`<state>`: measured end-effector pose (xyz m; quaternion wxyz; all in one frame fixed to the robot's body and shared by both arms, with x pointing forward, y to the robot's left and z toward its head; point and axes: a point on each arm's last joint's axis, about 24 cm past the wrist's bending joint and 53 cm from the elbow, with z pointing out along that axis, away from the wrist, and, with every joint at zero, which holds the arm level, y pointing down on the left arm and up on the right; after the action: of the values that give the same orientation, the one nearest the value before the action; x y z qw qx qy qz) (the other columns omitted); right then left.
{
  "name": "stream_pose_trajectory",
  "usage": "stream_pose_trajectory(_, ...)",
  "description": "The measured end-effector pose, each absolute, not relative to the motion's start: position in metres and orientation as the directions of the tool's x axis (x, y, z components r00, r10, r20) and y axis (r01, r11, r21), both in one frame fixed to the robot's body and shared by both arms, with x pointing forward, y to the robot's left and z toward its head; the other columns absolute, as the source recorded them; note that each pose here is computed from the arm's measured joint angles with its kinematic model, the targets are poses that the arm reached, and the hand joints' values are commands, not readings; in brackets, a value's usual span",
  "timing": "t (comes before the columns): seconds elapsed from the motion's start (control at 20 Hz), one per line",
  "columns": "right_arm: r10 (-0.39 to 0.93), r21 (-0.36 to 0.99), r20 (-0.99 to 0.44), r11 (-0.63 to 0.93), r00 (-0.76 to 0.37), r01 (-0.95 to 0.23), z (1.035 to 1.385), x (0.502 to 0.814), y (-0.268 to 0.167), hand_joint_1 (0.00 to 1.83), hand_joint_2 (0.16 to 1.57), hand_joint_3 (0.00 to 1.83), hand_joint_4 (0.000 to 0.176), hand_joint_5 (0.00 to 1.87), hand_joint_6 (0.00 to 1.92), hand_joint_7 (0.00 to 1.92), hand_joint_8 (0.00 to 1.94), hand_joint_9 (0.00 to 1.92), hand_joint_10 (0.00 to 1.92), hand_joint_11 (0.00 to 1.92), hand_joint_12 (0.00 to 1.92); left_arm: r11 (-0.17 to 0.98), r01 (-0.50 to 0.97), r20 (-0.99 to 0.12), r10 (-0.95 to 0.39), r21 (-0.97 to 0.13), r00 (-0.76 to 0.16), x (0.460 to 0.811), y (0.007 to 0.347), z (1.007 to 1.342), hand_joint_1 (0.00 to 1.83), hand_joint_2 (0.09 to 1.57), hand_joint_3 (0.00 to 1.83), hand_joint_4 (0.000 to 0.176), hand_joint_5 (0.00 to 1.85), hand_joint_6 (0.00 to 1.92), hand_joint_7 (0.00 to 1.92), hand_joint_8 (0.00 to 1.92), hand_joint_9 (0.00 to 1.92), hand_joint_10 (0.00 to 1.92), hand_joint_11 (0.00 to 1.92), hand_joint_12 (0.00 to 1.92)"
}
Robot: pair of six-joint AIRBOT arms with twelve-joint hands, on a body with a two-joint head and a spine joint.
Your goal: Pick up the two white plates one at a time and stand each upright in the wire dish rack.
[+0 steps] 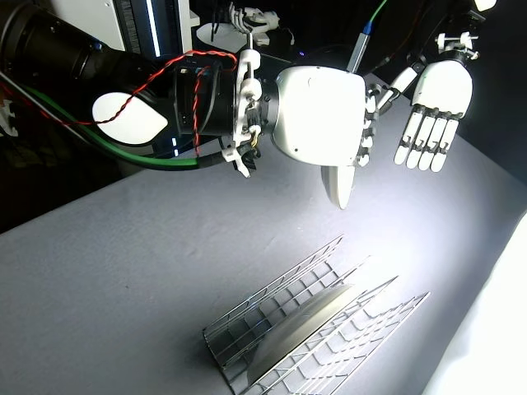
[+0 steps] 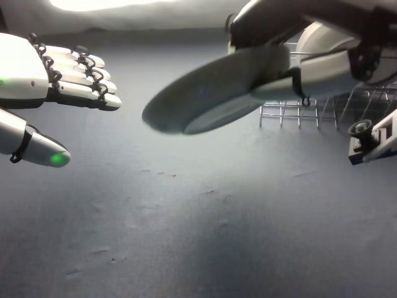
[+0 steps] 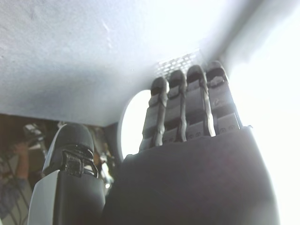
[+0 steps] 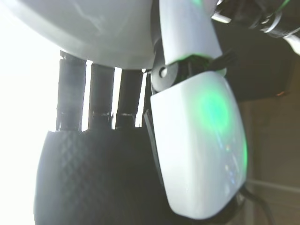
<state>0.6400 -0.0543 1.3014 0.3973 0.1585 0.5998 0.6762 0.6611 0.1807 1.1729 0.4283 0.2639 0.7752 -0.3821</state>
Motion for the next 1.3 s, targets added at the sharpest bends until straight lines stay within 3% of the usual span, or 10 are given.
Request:
stream_pose_trajectory(0.3,0.782,0.962,-0.117,-0.063,-0.612,-0.264,1.312,0.654,-0.072,1.39,1.07,0.0,0.0,1.01,1.0,1.11,0.63,1.05,0.97,1.02,1.08,0.575,0.733,-0.866,0.081,-0.363,-0.493,0.662,0.182,1.172,0.0,1.23,0.0,0.0,0.12,0.0,0.1,0.0,0.05,0.0,0.01,0.01)
stream_pose_trajectory(0.45,0.805,0.973,-0.037,-0.107,-0.592,-0.206,1.312,0.663,-0.085,1.39,1.06,0.0,0.0,1.0,1.02,1.15,0.59,1.03,0.97,1.02,1.07,0.577,0.732,-0.867,0.08,-0.363,-0.493,0.663,0.182,1.172,0.0,1.23,0.0,0.0,0.1,0.0,0.08,0.0,0.02,0.0,0.0,0.0)
stream_pose_trajectory(0.55,0.819,0.974,0.005,-0.135,-0.573,-0.184,1.313,0.669,-0.095,1.38,1.08,0.0,0.0,0.97,1.06,1.07,0.69,1.02,1.02,0.99,1.09,0.579,0.731,-0.866,0.081,-0.362,-0.494,0.663,0.182,1.172,0.0,1.23,0.0,0.0,0.12,0.01,0.11,0.01,0.06,0.01,0.02,0.01)
stream_pose_trajectory(0.85,0.85,0.975,0.04,-0.15,-0.525,-0.167,1.313,0.683,-0.119,1.38,1.09,0.0,0.0,0.95,1.12,1.05,0.71,1.01,1.03,0.98,1.1,0.58,0.731,-0.864,0.088,-0.36,-0.496,0.662,0.182,1.169,0.0,1.23,0.0,0.0,0.14,0.01,0.11,0.01,0.06,0.01,0.03,0.01)
stream_pose_trajectory(0.9,0.857,0.975,0.04,-0.147,-0.514,-0.17,1.313,0.687,-0.125,1.39,1.07,0.0,0.0,0.99,1.05,1.11,0.6,1.06,0.96,1.04,1.06,0.58,0.73,-0.864,0.088,-0.36,-0.496,0.662,0.182,1.169,0.0,1.24,0.0,0.0,0.15,0.01,0.13,0.01,0.07,0.01,0.04,0.02)
stream_pose_trajectory(1.05,0.877,0.976,0.033,-0.131,-0.479,-0.174,1.311,0.696,-0.143,1.39,1.07,0.0,0.0,0.98,1.07,1.14,0.59,1.02,0.97,1.02,1.07,0.585,0.728,-0.865,0.087,-0.358,-0.495,0.663,0.182,1.169,0.0,1.24,0.0,0.0,0.12,0.0,0.1,0.0,0.05,0.0,0.0,0.01)
stream_pose_trajectory(1.3,0.891,0.99,0.002,-0.066,-0.454,-0.126,1.28,0.704,-0.157,1.39,1.06,0.0,0.0,1.0,1.02,1.14,0.58,1.05,0.97,1.03,1.08,0.577,0.732,-0.863,0.088,-0.362,-0.497,0.661,0.177,1.168,0.0,1.24,0.0,0.0,0.09,0.01,0.07,0.01,0.02,0.01,0.0,0.0)
